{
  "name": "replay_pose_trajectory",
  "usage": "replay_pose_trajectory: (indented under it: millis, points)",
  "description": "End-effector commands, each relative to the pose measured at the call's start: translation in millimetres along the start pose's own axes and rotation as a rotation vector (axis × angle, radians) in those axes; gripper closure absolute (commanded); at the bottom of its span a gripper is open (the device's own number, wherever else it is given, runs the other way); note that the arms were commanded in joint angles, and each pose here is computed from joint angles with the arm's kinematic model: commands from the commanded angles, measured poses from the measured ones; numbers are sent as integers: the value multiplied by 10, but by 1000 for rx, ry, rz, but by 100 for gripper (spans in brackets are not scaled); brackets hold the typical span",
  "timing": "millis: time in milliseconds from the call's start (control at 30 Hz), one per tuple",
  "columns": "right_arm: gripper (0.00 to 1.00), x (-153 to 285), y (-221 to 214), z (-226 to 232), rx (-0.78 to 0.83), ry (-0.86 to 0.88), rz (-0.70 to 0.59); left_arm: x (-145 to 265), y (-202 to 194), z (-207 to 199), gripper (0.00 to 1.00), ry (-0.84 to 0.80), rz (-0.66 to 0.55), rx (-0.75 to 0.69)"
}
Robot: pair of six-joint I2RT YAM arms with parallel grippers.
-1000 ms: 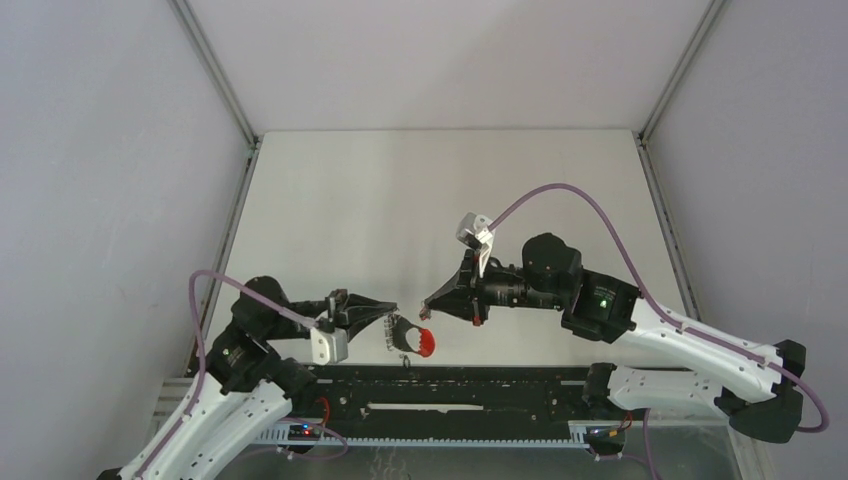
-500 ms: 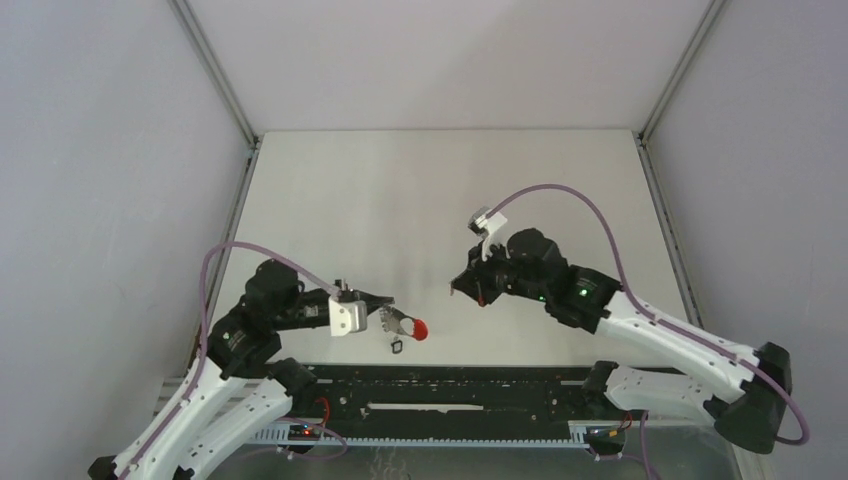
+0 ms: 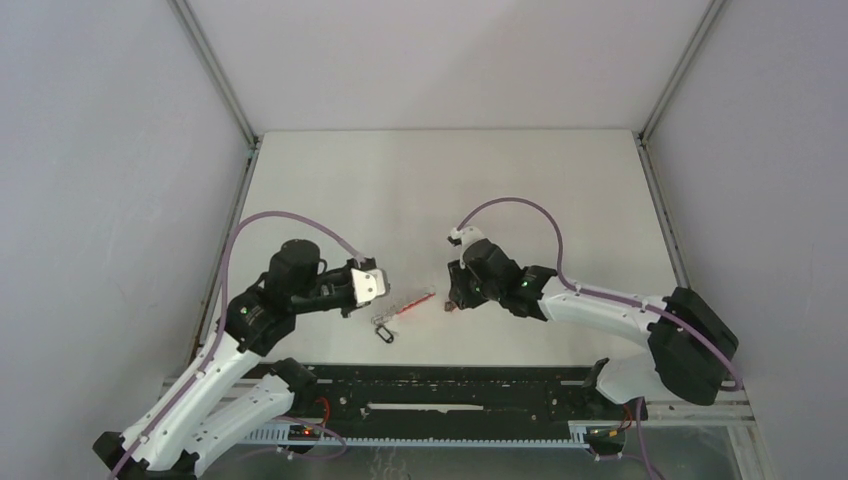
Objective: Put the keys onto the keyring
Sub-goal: Place the keyring at the center of the board, then pick up the keyring from the center of the board.
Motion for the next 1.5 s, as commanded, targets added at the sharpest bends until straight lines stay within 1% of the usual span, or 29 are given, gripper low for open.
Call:
replay_pose_trajectory:
  millis: [0, 100, 200, 233, 300, 333, 400, 433, 533, 600, 667, 733, 800, 867, 967, 1067, 1167, 1300, 1467]
  points:
    - [59, 221, 325, 237, 35, 106, -230, 77, 157, 130, 100, 70, -22, 19]
    - [52, 427, 478, 285, 60, 188, -315, 64, 131, 108, 100, 63, -21, 38]
    - [38, 549, 564, 264, 47, 201, -358, 48, 39, 94, 100, 62, 11, 74]
    - [35, 544, 575, 225, 26, 181, -345, 44, 13, 103, 100, 63, 19, 91]
    - [34, 476, 547, 109, -32, 113, -284, 25, -35, 124, 100, 57, 35, 129]
    - [34, 439, 521, 57, -58, 86, -257, 10, -55, 136, 93, 46, 45, 136]
    - [34, 359, 422, -34, -137, 27, -176, -13, -78, 161, 72, 30, 65, 145]
    - [34, 331, 379, -50, -164, 11, -150, -19, -85, 174, 63, 26, 70, 142]
    - [35, 264, 141, 61, -201, 24, -65, -28, -130, 162, 39, 5, 73, 113]
    - [35, 219, -19, 122, -248, 40, -3, -48, -175, 140, 29, -7, 79, 103]
    - [35, 156, -138, 135, -290, 55, 23, -66, -202, 137, 22, -9, 86, 107]
    - [35, 100, -205, 110, -303, 89, 33, -70, -197, 136, 20, -7, 76, 110]
    - [35, 27, -187, 52, -289, 91, 27, -59, -183, 130, 20, -3, 68, 108]
    - [36, -62, -176, -23, -306, 118, 69, -36, -166, 116, 20, -7, 62, 105]
    - [37, -161, -154, -102, -310, 119, 75, -7, -147, 102, 20, -2, 55, 102]
    - [34, -220, -139, -99, -311, 117, 75, -2, -133, 111, 19, 9, 52, 115]
    - [34, -284, -155, -41, -301, 96, 77, -8, -124, 128, 18, 25, 48, 122]
    - [37, -408, -127, 50, -302, 84, 59, 0, -102, 147, 18, 34, 44, 121]
    - [43, -538, -121, 102, -303, 24, 55, 25, -68, 176, 18, 56, 42, 107]
Point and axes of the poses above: each gripper's point midway between its finger pads, its own x axis back along the fingers, its own z axis along the line the jaws close on, y = z × x, the point moved 10 cm from there along x, back along the fingers, and after that the axes turned 7 degrees about -x, right-handed, at the moved point
